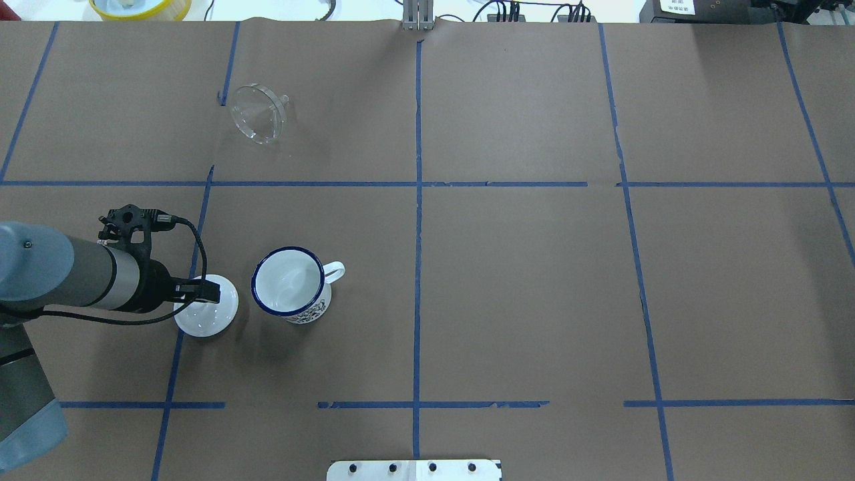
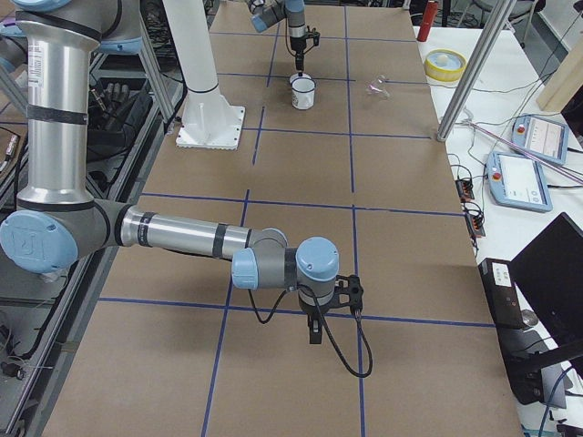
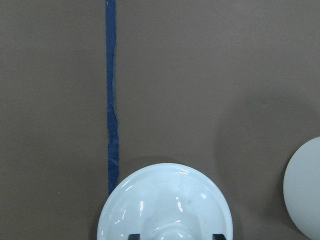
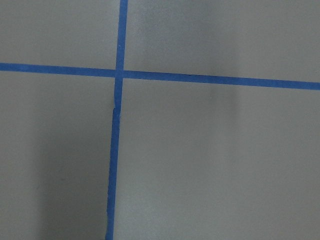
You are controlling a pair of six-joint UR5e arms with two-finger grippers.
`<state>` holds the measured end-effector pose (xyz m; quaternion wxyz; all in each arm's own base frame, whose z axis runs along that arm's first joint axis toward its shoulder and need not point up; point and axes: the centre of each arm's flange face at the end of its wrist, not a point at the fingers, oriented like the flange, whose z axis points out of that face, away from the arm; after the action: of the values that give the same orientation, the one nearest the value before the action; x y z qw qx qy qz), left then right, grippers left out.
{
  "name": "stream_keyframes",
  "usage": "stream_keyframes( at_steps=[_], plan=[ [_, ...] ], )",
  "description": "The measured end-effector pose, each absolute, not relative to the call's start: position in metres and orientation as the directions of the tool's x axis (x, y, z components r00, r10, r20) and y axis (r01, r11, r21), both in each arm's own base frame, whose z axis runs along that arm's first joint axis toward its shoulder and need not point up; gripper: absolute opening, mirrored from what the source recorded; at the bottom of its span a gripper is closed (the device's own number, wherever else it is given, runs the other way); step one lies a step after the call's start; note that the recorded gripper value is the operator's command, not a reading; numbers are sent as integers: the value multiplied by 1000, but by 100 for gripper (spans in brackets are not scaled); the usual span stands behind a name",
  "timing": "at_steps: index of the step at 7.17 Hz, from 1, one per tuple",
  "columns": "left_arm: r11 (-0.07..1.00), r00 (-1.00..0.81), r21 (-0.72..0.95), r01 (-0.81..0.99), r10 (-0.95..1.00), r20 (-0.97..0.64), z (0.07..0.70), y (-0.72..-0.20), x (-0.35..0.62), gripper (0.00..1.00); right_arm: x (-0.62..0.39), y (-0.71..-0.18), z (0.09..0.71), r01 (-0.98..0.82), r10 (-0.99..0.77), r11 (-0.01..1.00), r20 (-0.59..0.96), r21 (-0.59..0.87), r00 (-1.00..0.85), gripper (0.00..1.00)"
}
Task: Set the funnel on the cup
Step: 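Open the left gripper and raise it off the lid, then move the left gripper to the clear glass funnel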
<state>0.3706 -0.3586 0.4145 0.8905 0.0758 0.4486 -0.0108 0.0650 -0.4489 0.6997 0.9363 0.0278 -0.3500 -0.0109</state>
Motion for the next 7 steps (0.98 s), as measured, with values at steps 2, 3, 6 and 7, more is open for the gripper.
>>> stream_keyframes(
  at_steps=[2,3,6,7],
  plan=[
    [970,523,119,210,-9,-853,369,-380,329,100,65,-449,700,1,-40,998,655,60,755,100],
    [935,427,17,355,-146,-892,339,-403,305,100,65,-449,700,1,-40,998,655,60,755,100],
    [708,105,-297,641,-464,-879,306,-479,334,100,65,-449,700,1,-40,998,655,60,755,100],
    [632,-1,-380,676,-514,-858,321,-512,361,100,65,-449,700,1,-40,998,655,60,755,100]
  ],
)
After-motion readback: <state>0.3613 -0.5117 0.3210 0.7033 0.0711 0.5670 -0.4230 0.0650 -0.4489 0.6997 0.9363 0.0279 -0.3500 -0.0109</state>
